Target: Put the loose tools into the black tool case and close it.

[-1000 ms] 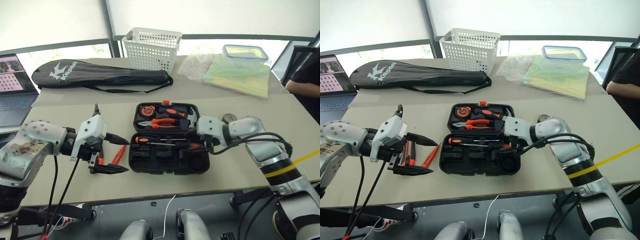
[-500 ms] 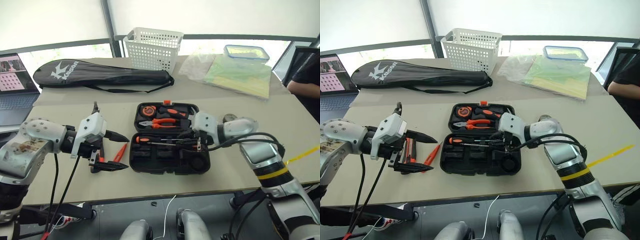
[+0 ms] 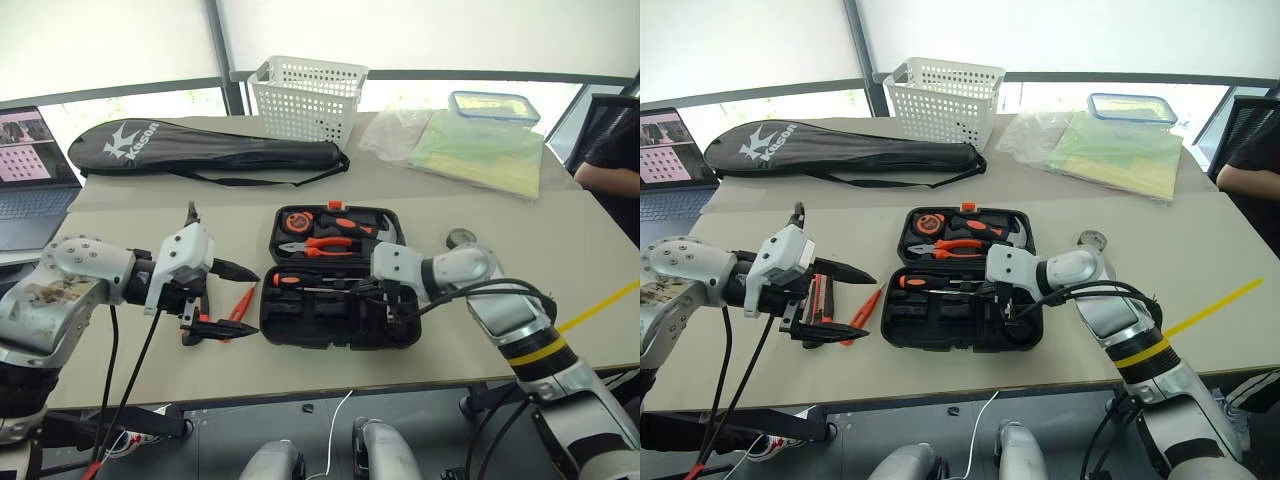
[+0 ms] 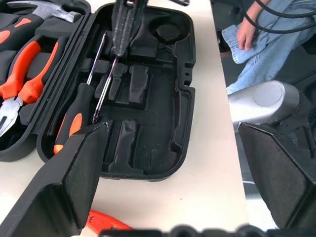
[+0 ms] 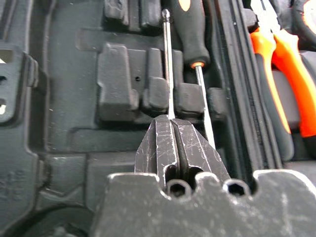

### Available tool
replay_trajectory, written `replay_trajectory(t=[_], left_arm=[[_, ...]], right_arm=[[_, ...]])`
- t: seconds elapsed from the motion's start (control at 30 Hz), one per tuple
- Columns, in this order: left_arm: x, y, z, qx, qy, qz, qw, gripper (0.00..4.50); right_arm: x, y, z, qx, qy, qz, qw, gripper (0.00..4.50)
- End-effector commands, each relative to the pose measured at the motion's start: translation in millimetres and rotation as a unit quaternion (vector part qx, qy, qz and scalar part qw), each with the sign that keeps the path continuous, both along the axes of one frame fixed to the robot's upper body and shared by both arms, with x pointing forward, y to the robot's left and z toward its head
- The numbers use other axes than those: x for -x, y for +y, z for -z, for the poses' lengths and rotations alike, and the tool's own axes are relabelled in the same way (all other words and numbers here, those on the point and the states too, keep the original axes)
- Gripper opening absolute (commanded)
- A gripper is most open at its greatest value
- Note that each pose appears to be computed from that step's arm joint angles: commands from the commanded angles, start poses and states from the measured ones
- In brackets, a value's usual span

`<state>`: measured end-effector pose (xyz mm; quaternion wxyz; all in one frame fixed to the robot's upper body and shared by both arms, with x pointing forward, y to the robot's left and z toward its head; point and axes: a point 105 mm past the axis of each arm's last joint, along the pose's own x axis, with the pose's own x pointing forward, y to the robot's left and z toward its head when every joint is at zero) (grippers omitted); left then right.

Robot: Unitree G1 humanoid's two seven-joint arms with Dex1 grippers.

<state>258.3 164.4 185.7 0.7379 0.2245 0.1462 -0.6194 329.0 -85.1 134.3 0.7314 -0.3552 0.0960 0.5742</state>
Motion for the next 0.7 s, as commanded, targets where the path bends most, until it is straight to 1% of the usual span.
replay_trajectory(t=[0.03,0.07,0.13,0.17,0.3,0.33,0.37,0.4,0.47,0.5,0.53,0.57,0.6,0.7], left_arm=[[-6,13,-3,-0.007,-0.024,-0.073,0.997,4.50],[-7,20,0,-0.010,-0.025,-0.104,0.994,4.50],[-6,35,5,-0.019,-0.025,-0.168,0.985,4.50],[-4,44,8,-0.021,-0.022,-0.196,0.980,4.50],[21,89,25,-0.047,0.003,-0.313,0.949,4.50],[29,98,30,-0.058,0.009,-0.334,0.941,4.50],[36,103,34,-0.068,0.014,-0.350,0.934,4.50],[42,105,36,-0.073,0.017,-0.363,0.929,4.50],[47,95,34,-0.052,0.030,-0.388,0.920,4.50],[48,86,32,-0.035,0.042,-0.388,0.920,4.50],[47,78,29,-0.022,0.049,-0.387,0.920,4.50],[46,74,27,-0.015,0.054,-0.387,0.920,4.50],[41,71,26,-0.009,0.061,-0.399,0.915,4.50],[20,70,27,-0.025,0.086,-0.454,0.886,4.50]], right_arm=[[-3,0,-51,-0.133,-0.001,0.030,0.991,0.07],[0,-3,-60,-0.156,0.009,0.035,0.987,0.07],[10,-10,-74,-0.187,0.029,0.031,0.981,0.61],[18,-13,-79,-0.198,0.040,0.022,0.979,0.76],[60,-23,-93,-0.219,0.078,-0.029,0.972,2.10],[68,-27,-93,-0.218,0.086,-0.036,0.971,2.55],[75,-29,-93,-0.217,0.094,-0.041,0.971,2.79],[81,-32,-93,-0.215,0.102,-0.044,0.970,3.12],[90,-35,-91,-0.212,0.111,-0.046,0.970,3.80],[92,-35,-90,-0.213,0.112,-0.043,0.970,4.23],[92,-34,-90,-0.215,0.111,-0.039,0.970,4.42],[92,-34,-90,-0.217,0.110,-0.036,0.969,4.42],[91,-32,-90,-0.221,0.109,-0.033,0.969,4.42],[90,-26,-90,-0.226,0.098,-0.033,0.969,4.42]])
